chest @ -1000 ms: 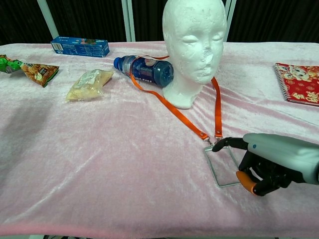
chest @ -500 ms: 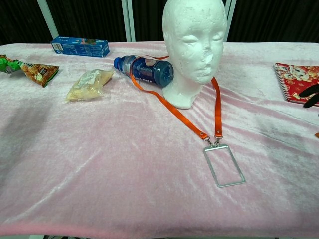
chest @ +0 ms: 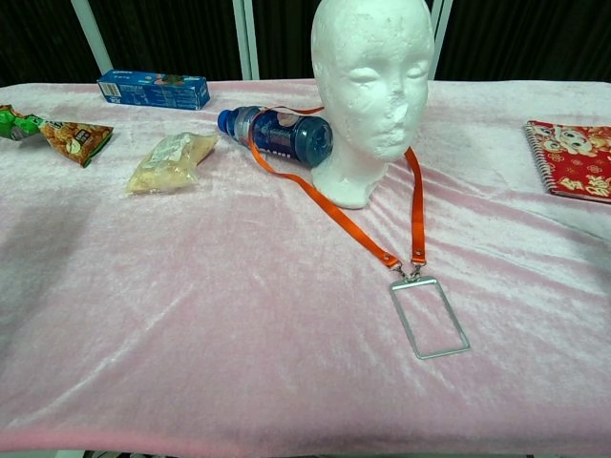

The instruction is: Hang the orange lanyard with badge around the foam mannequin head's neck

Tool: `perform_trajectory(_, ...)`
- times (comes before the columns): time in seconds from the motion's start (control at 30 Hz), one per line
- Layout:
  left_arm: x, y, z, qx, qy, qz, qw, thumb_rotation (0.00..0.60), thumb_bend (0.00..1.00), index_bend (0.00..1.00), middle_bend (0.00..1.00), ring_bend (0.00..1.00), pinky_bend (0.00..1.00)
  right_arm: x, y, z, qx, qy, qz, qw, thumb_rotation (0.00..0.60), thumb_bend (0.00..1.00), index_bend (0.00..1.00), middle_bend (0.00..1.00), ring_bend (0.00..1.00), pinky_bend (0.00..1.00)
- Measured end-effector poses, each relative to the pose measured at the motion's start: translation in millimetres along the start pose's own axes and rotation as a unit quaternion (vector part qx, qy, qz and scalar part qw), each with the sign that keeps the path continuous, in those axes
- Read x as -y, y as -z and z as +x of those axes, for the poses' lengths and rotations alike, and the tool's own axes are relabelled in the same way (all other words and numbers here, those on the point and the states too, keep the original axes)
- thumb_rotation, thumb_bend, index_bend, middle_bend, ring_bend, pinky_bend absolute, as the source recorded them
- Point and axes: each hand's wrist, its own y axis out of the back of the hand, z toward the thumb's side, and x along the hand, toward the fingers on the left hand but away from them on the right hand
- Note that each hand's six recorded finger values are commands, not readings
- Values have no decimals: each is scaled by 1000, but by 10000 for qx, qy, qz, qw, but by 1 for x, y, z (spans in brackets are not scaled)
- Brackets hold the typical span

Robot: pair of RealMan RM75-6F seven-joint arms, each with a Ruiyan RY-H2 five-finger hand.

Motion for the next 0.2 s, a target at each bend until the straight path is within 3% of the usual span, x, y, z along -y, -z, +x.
perform_trajectory(0.2, 0, 1, -2, -23, 77, -40, 10000, 600, 72, 223, 10, 0, 0, 16, -11, 20, -491, 146, 397, 9979, 600, 237, 151, 126, 187, 186)
